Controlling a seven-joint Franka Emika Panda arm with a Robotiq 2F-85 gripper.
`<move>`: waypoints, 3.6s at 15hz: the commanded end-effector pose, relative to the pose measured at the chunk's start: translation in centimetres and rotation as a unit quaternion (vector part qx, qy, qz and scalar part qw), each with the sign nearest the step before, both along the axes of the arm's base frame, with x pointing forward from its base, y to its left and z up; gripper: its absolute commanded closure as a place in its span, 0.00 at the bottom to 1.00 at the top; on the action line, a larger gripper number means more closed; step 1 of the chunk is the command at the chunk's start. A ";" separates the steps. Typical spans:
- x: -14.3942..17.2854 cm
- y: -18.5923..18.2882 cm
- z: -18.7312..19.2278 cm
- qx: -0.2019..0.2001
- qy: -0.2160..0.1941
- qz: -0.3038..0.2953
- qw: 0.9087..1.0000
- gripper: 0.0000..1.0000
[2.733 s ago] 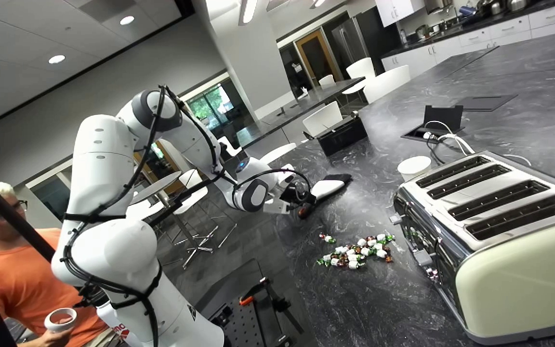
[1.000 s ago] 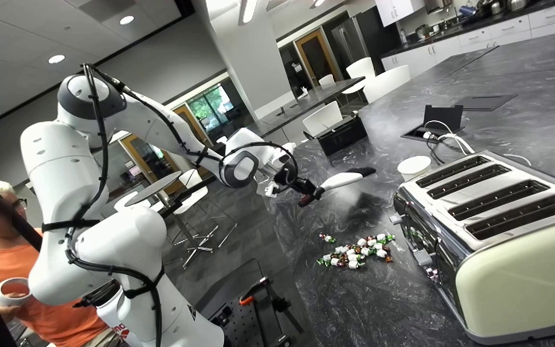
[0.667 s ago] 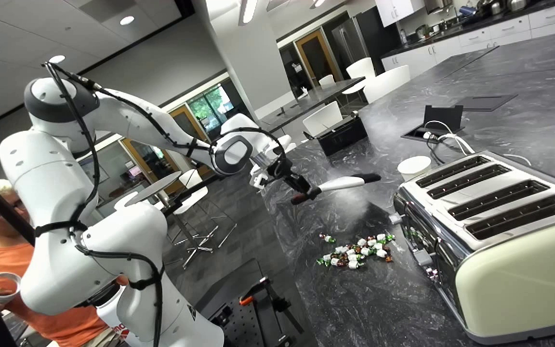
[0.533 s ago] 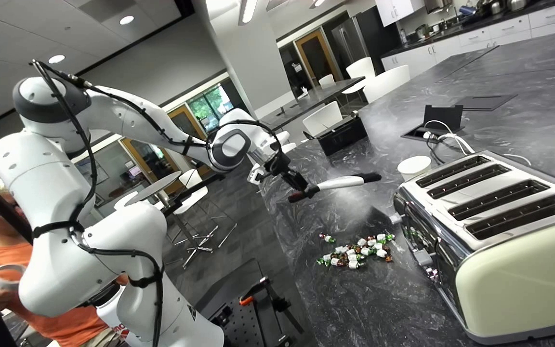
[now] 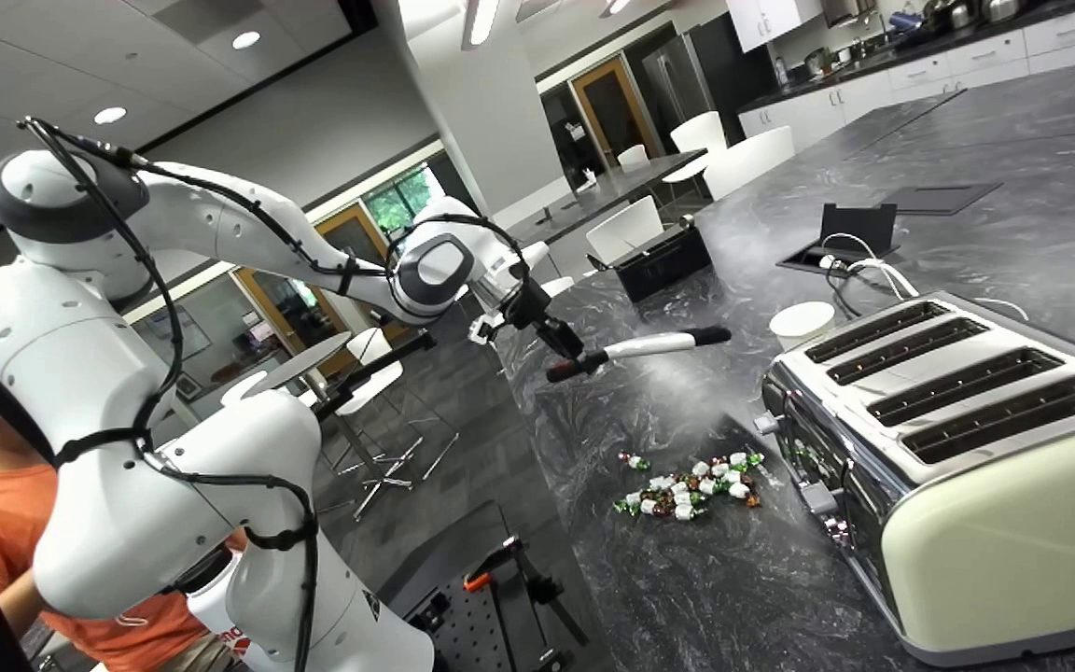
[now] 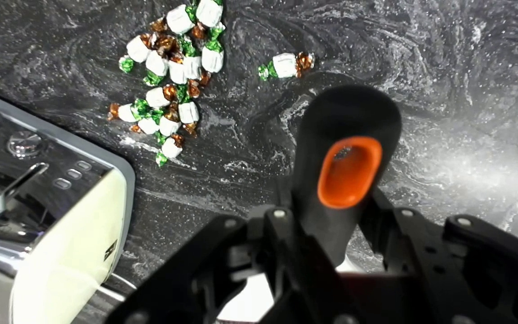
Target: Sweep the candy forward
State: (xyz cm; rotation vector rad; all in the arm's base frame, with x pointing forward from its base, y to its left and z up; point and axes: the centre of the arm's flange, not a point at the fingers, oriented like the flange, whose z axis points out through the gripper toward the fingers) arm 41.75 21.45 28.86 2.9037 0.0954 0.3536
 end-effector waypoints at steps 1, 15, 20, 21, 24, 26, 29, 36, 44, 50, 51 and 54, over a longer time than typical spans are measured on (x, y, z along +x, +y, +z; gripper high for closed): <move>-0.4 -1.6 2.6 0.015 0.034 -0.037 0.999 0.86; 0.0 -11.4 6.8 0.212 0.139 -0.312 0.915 0.86; 0.4 -14.6 6.1 0.192 0.101 -0.398 0.891 0.86; 0.5 -15.0 5.9 0.186 0.095 -0.410 0.888 0.86; 0.8 -16.5 4.5 0.178 0.090 -0.442 0.875 0.86; 1.0 -17.2 3.3 0.176 0.097 -0.454 0.868 0.86; 1.2 -17.4 1.3 0.179 0.105 -0.466 0.860 0.86; 1.5 -16.3 -2.9 0.198 0.103 -0.477 0.850 0.86; 0.2 -14.6 -3.0 0.210 0.147 -0.478 0.840 0.86; -0.8 -12.3 -2.0 0.212 0.207 -0.468 0.833 0.86; -1.2 -11.6 -1.8 0.210 0.219 -0.463 0.833 0.86; -2.0 -9.6 -1.0 0.207 0.241 -0.455 0.832 0.86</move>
